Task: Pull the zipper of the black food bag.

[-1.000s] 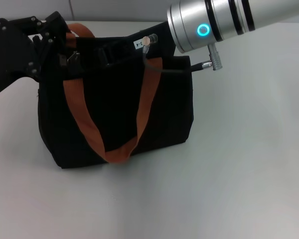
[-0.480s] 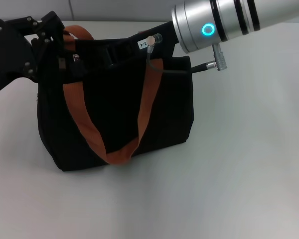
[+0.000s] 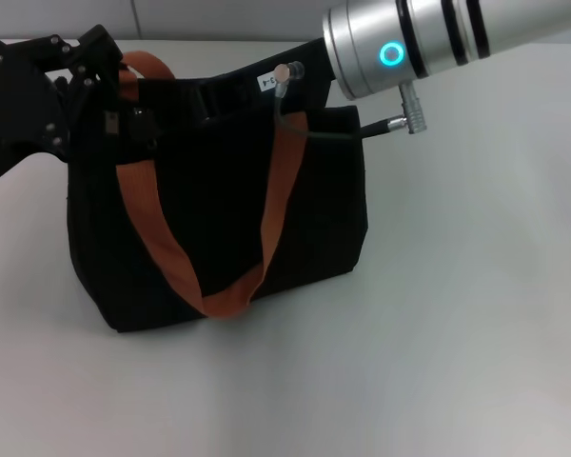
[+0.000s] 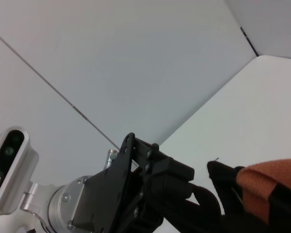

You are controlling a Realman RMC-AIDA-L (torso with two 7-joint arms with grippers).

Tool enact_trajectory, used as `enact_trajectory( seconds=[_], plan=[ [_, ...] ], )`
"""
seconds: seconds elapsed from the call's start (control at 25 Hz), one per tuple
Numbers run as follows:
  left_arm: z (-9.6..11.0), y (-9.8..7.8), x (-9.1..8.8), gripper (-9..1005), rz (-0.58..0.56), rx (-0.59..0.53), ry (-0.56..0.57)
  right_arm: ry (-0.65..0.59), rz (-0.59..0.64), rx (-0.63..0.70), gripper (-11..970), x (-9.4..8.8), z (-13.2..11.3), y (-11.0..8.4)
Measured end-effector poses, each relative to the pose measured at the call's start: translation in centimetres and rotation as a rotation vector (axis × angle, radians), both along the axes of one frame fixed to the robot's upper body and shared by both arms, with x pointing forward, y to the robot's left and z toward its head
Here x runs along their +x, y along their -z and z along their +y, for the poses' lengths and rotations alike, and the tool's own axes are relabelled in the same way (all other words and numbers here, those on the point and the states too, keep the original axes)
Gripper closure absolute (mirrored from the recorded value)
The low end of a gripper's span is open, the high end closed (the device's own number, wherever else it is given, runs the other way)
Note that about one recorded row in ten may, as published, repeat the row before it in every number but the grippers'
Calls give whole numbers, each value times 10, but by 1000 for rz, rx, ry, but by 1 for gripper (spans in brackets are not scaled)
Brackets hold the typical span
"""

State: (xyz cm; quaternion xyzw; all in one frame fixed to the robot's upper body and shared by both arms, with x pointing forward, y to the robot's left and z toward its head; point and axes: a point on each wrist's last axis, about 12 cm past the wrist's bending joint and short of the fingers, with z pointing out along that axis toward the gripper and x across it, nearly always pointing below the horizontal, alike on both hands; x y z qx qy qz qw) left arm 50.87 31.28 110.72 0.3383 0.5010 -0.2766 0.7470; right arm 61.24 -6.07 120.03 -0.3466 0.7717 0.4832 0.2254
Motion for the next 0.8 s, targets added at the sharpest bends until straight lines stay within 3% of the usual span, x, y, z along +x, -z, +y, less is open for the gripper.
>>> enact_trajectory(
  seconds=[0.32, 0.8],
  plan=[
    [-1, 0, 0, 907, -1, -2, 2, -4, 7, -9, 705, 0, 6, 1],
    [-1, 0, 0, 905, -2, -2, 3, 17, 1, -5, 890, 3, 5, 1]
  ],
)
